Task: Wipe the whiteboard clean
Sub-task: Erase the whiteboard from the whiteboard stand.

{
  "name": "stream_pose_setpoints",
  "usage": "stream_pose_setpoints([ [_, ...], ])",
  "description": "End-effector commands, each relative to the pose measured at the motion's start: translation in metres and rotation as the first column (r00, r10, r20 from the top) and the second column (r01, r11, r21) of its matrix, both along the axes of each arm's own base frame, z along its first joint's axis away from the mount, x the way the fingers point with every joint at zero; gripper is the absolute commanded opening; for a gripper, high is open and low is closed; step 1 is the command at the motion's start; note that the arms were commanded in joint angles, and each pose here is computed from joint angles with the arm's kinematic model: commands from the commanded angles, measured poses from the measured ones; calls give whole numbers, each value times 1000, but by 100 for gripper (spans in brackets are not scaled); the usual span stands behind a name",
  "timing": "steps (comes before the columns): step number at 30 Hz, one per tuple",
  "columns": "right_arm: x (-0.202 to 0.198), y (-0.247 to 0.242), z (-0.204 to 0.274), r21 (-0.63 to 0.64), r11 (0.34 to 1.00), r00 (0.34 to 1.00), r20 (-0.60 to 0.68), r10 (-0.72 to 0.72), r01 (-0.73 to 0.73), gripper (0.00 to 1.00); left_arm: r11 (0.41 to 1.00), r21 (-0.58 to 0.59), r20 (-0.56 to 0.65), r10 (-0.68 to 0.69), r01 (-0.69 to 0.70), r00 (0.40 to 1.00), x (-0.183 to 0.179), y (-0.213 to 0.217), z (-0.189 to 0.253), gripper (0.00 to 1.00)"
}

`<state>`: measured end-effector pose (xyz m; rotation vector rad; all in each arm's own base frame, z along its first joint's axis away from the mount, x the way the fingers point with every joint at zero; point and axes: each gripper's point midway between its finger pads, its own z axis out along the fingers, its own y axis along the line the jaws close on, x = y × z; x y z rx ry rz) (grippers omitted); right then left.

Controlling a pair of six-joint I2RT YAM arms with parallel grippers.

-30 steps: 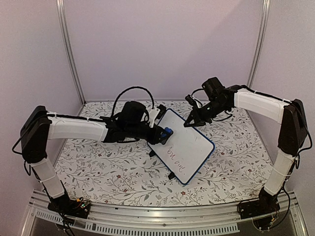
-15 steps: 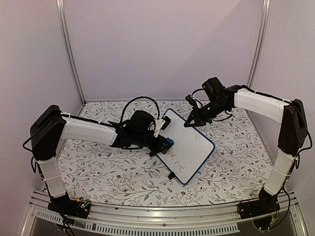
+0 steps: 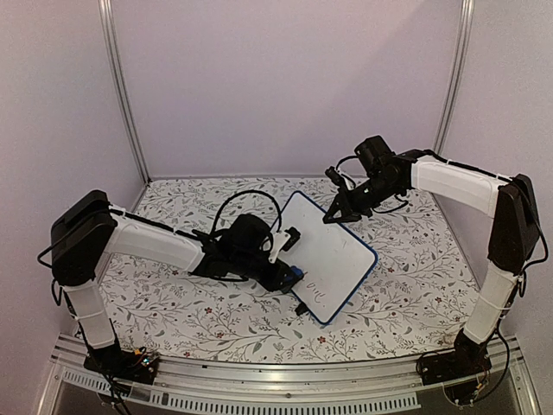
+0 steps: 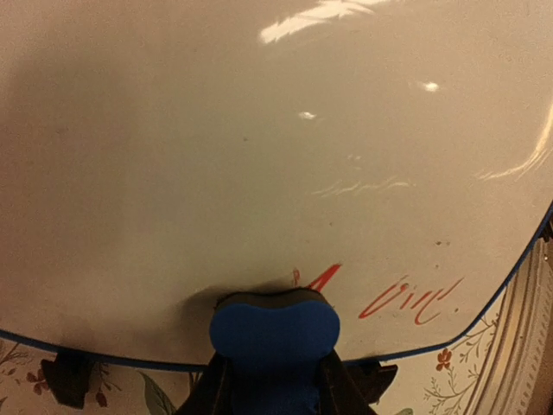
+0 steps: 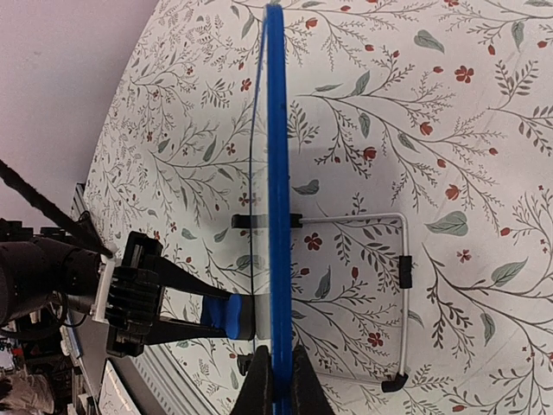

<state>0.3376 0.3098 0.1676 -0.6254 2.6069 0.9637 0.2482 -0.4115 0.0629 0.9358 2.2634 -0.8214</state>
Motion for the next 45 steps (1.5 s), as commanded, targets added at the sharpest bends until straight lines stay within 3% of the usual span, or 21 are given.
stream_pose_setpoints([
  [1, -31, -5, -37, -113, 993, 993, -113, 30, -43, 0, 996, 77, -93, -25, 32, 995, -24, 10, -27, 0],
  [14, -31, -5, -37, -113, 993, 993, -111, 31, -44, 0, 994, 101, -146, -26, 41, 989, -33, 20, -32, 0],
  [21, -30, -4, -37, -110, 993, 993, -112, 33, -45, 0, 999, 38, 19, 19, -20, 1000, -2, 16, 19, 0],
  [29, -29, -4, -36, -112, 993, 993, -110, 32, -45, 0, 999, 38, 147, -45, 39, 988, 20, -11, 58, 0],
  [45, -27, -2, -36, -111, 993, 993, -111, 32, -45, 0, 987, 129, 64, -101, 92, 993, -1, -14, -8, 0],
])
